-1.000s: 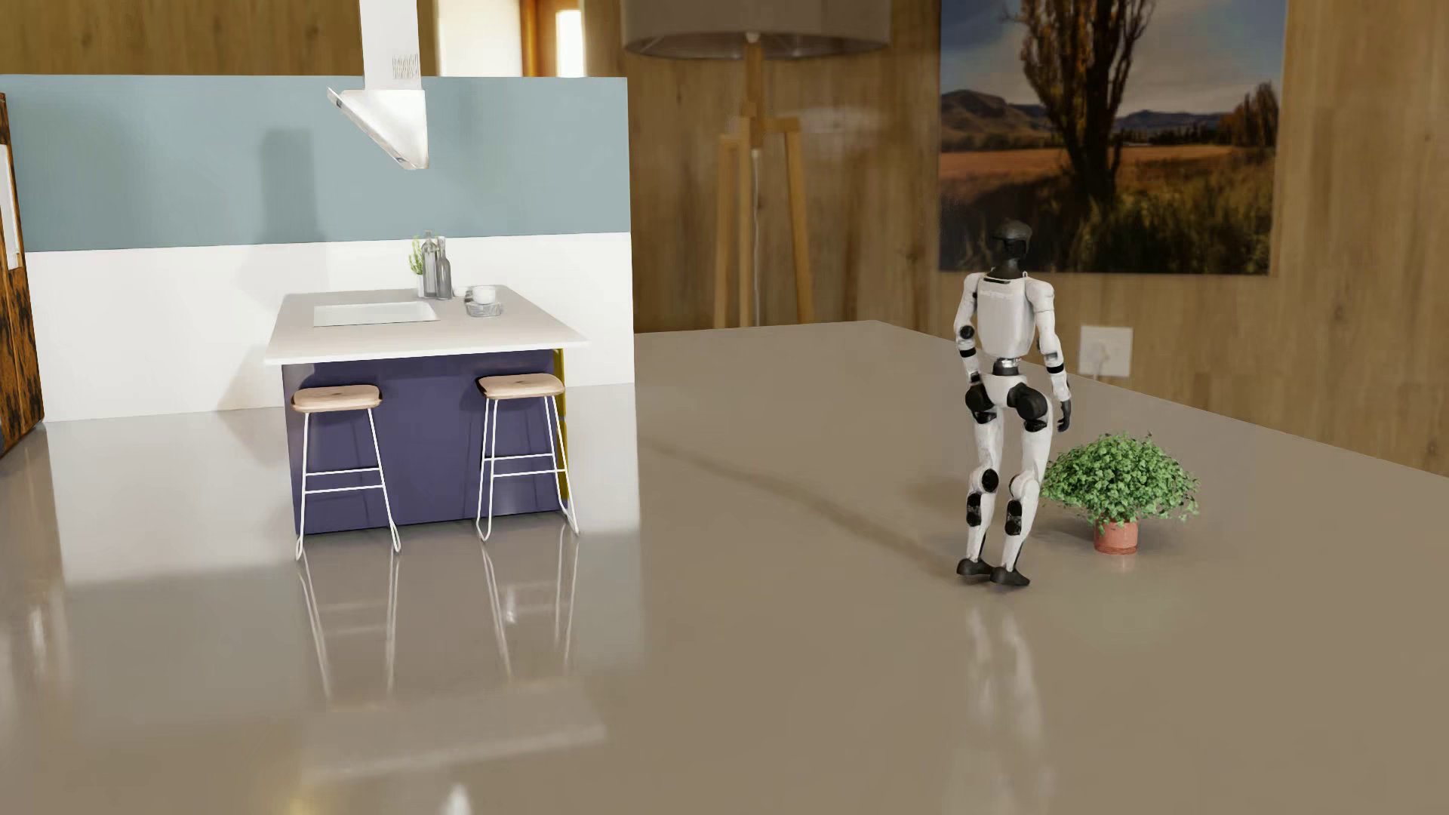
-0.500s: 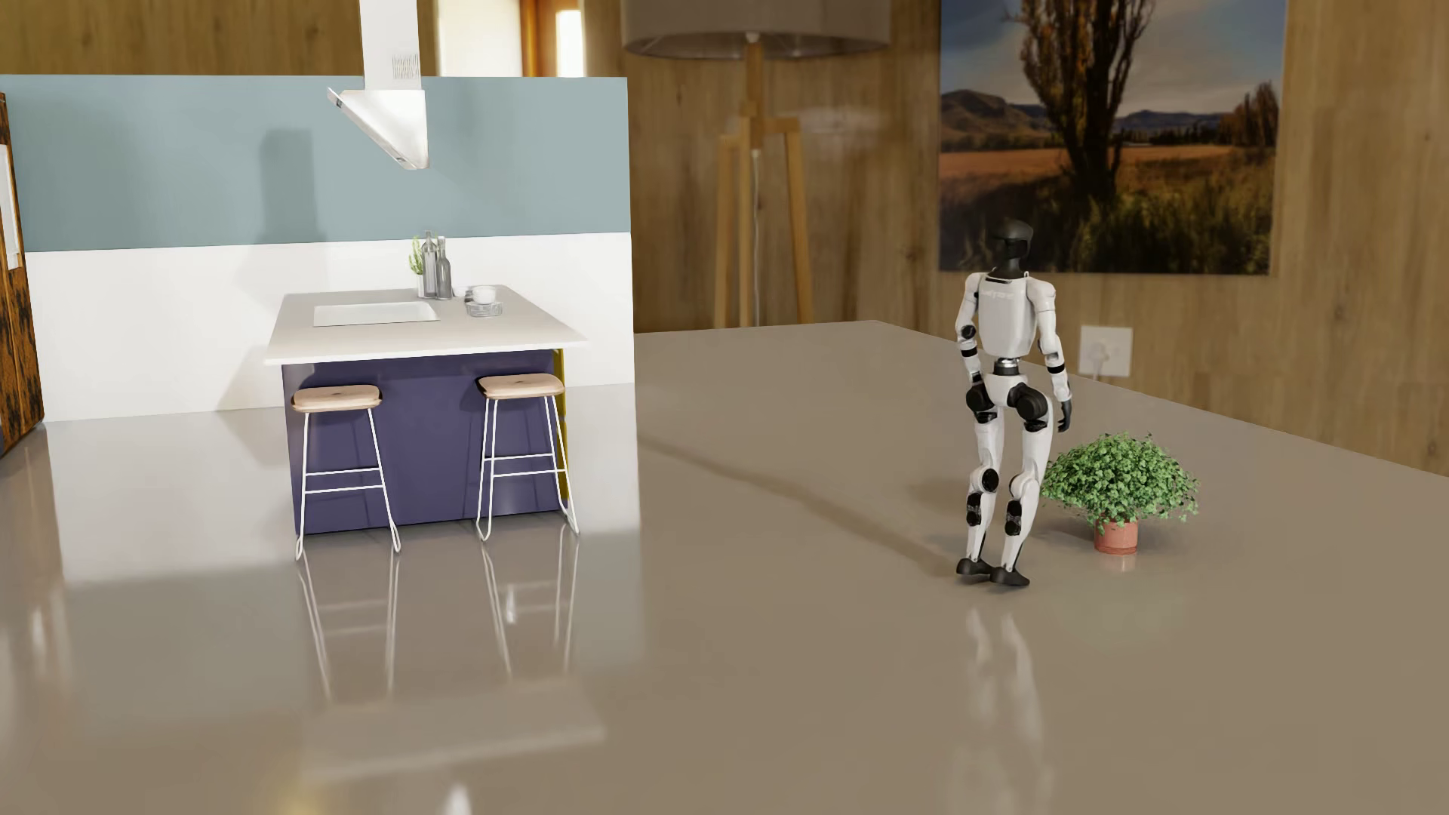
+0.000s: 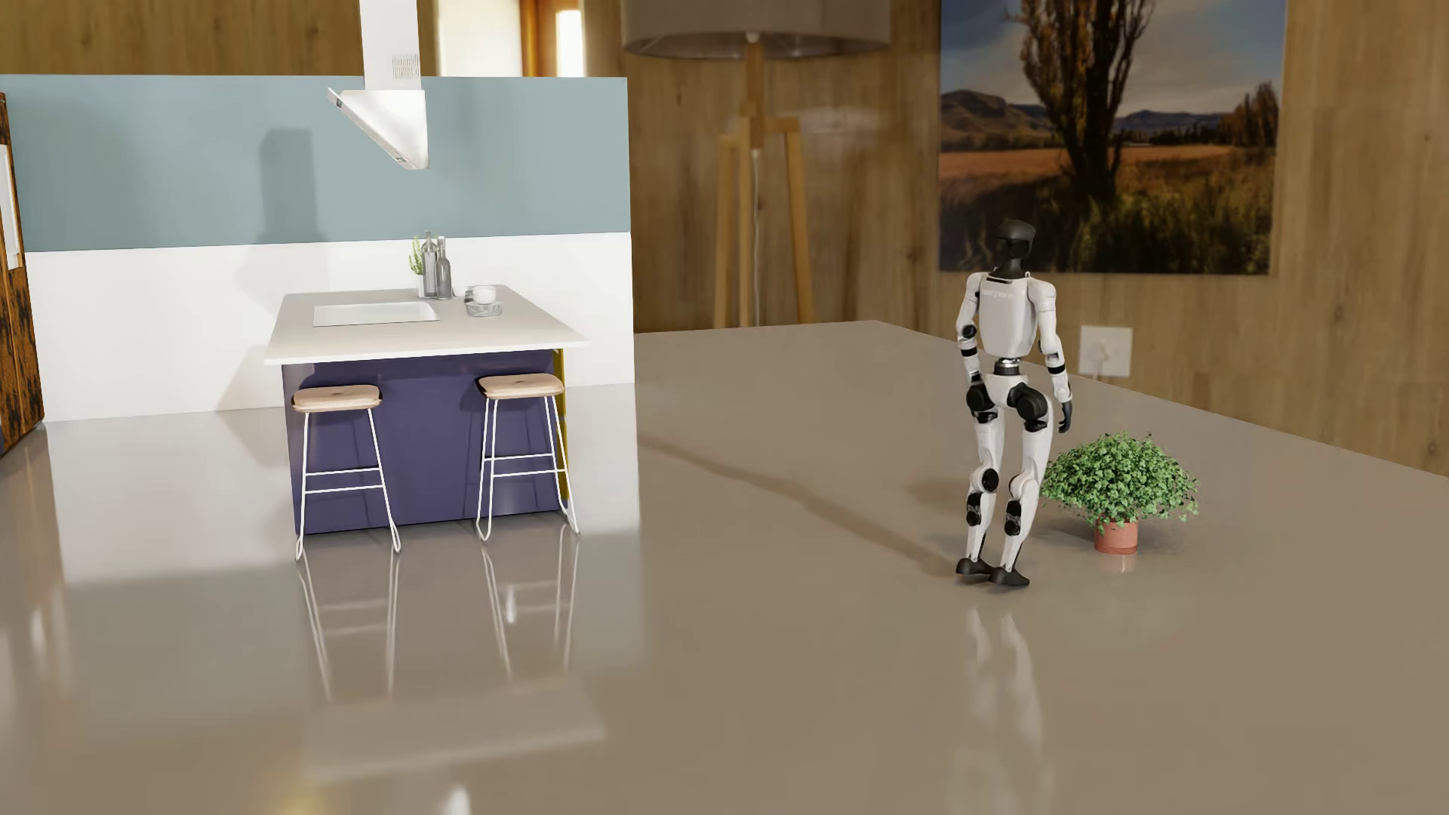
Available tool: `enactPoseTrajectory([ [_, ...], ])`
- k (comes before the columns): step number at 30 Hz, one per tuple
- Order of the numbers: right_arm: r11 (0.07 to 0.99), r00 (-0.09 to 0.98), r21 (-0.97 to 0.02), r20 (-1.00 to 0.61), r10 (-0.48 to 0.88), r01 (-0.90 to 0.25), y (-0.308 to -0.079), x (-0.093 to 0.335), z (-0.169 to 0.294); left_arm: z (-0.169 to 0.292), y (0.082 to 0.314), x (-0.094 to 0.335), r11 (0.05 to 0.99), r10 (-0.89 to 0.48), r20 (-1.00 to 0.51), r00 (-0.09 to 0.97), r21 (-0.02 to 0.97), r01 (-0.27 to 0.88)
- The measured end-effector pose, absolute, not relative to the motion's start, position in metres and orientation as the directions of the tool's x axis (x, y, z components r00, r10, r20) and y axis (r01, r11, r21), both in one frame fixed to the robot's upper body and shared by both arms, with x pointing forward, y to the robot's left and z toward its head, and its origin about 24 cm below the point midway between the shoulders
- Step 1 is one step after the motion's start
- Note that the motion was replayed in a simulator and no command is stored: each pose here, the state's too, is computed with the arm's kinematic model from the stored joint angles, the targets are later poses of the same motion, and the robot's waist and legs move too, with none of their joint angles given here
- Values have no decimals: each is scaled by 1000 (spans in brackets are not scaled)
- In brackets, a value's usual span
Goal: Stand still
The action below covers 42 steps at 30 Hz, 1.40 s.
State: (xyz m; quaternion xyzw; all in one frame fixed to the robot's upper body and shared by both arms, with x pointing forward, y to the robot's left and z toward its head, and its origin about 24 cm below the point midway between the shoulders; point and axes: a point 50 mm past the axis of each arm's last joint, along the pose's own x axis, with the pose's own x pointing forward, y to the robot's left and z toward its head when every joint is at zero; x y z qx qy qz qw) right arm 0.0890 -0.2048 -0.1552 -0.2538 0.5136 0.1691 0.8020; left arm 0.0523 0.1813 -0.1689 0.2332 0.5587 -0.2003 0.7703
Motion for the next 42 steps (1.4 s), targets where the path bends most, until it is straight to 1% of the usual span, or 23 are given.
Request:
enactPoseTrajectory([
  [1, 808, 412, -234, -911, 12, -541, -205, 89, -155, -169, 180, 53, 795, -58, -954, 294, 134, 591],
  [7, 807, 411, -232, -912, 15, -544, -204, 88, -156, -168, 180, 57, 792, -58, -951, 302, 141, 594],
  [9, 798, 405, -227, -914, 23, -558, -202, 87, -156, -168, 176, 59, 781, -72, -949, 308, 138, 609],
  [13, 801, 412, -233, -911, 20, -552, -203, 90, -156, -168, 178, 58, 789, -63, -951, 303, 139, 599],
  [18, 799, 423, -233, -905, 30, -555, -200, 94, -155, -169, 179, 52, 772, -67, -955, 288, 133, 621],
  [32, 790, 394, -223, -919, 27, -572, -201, 84, -157, -169, 177, 53, 783, -69, -954, 293, 130, 608],
  [42, 790, 404, -226, -914, 30, -570, -200, 88, -156, -169, 177, 52, 780, -67, -955, 288, 130, 612],
])
